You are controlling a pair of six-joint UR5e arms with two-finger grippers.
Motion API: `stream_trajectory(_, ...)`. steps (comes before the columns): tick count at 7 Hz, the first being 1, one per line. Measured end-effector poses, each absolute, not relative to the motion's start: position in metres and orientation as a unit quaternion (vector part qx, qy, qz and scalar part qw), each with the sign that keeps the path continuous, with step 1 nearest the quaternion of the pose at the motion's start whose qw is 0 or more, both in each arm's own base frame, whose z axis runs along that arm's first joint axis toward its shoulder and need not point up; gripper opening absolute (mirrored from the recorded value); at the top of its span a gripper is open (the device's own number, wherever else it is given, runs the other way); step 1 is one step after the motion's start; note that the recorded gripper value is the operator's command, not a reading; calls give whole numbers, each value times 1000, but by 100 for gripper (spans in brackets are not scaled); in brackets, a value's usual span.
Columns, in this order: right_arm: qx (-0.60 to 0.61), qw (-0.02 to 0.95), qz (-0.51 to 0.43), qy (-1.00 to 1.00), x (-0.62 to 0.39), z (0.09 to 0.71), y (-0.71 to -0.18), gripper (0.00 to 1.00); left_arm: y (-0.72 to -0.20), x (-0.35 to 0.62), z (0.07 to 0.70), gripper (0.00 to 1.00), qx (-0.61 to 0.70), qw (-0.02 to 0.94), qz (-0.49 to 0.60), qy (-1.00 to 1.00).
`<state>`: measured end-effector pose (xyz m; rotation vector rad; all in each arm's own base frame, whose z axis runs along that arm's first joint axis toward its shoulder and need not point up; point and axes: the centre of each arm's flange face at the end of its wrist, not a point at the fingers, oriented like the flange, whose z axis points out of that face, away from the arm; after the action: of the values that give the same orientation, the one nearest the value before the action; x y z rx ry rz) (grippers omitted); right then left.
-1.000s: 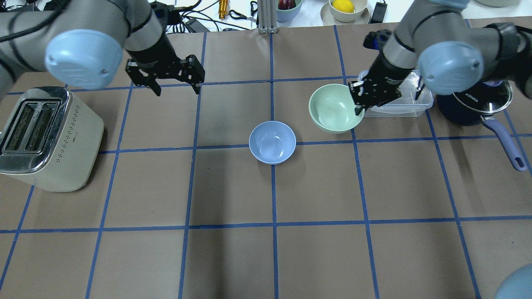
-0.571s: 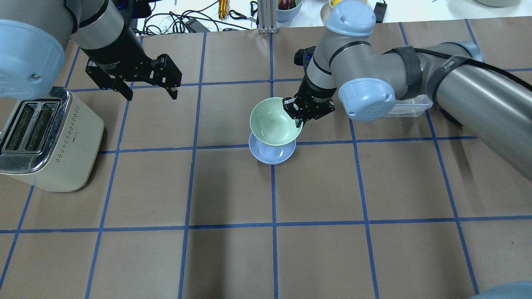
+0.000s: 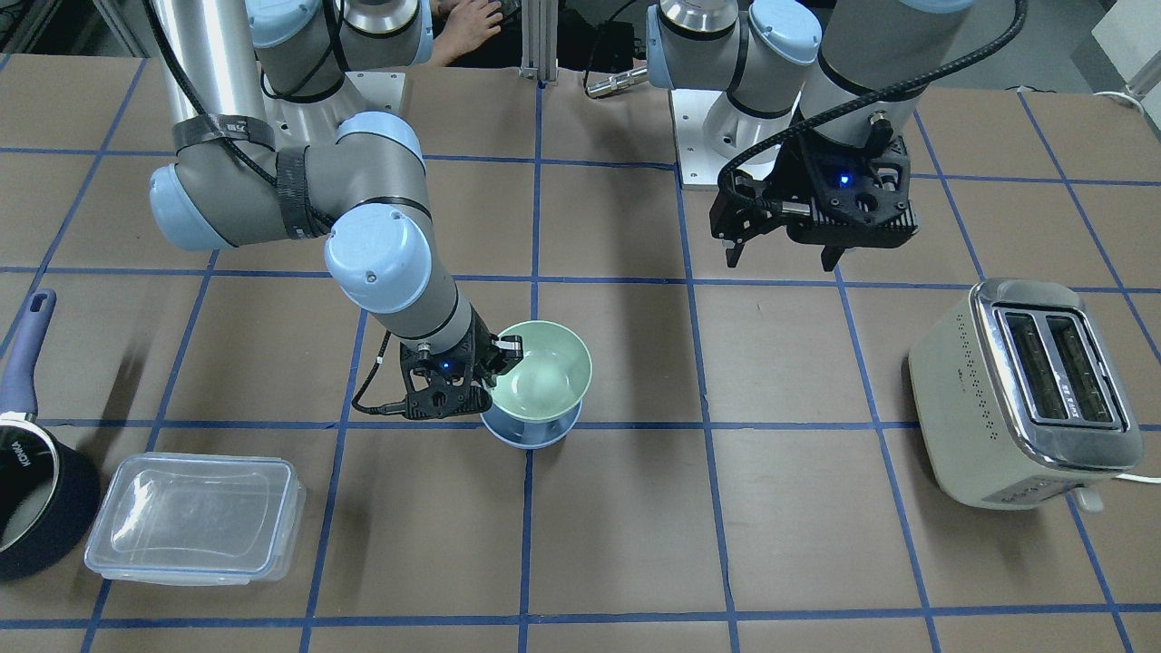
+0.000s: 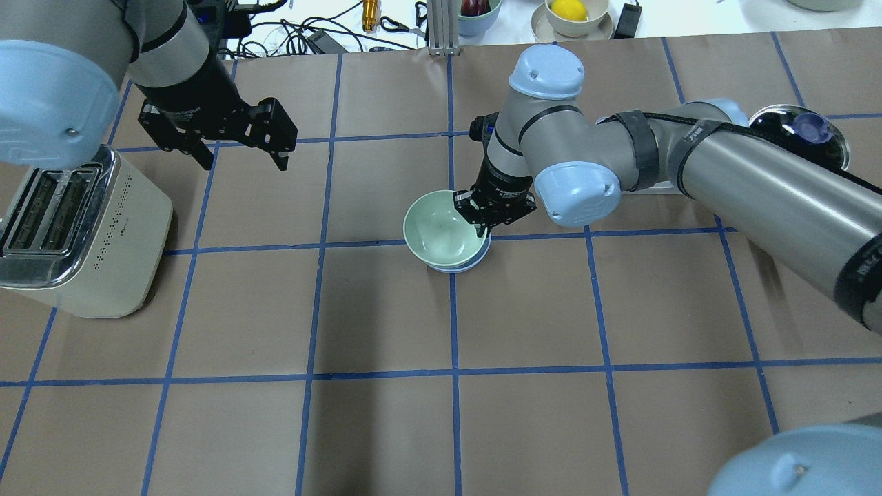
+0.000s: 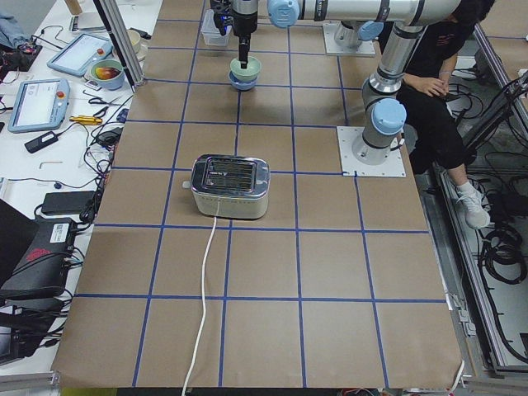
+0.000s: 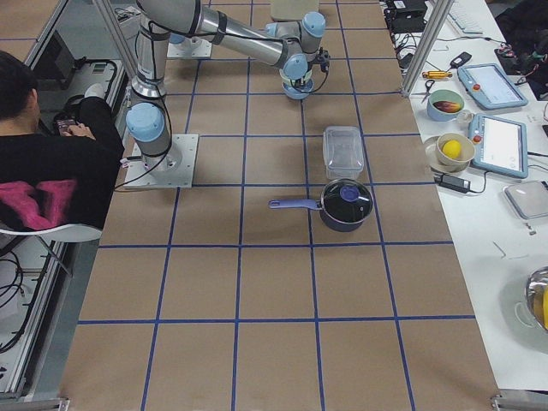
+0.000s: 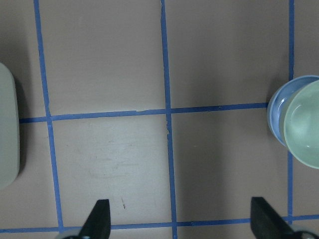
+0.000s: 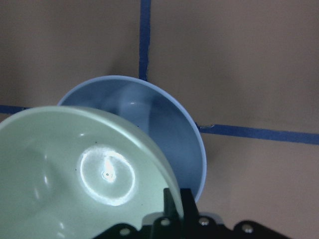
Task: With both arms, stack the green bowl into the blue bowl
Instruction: 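Carry the green bowl over the blue bowl with the right gripper and lower it inside, then open the right gripper and raise it away from the stacked bowls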
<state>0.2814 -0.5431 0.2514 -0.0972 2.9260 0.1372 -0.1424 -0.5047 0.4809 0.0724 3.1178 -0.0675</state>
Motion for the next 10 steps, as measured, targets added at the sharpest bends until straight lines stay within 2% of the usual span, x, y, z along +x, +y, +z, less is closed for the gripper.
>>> stream_trajectory(3, -29, 100, 29, 994, 274, 267, -553, 100, -502, -143, 487, 100, 24, 11, -28, 999)
stream_trajectory(6, 25, 78, 11, 997, 199, 353, -572, 100, -500, -142, 489, 100, 23, 12, -30, 999)
stream_trajectory(8, 60, 56, 20, 996, 135, 416, -547, 100, -498, -142, 490, 100, 25, 13, -31, 999)
stream_trajectory(10, 60, -16, 26, 998, 109, 465, -506, 100, -498, -142, 491, 100, 25, 12, -32, 999)
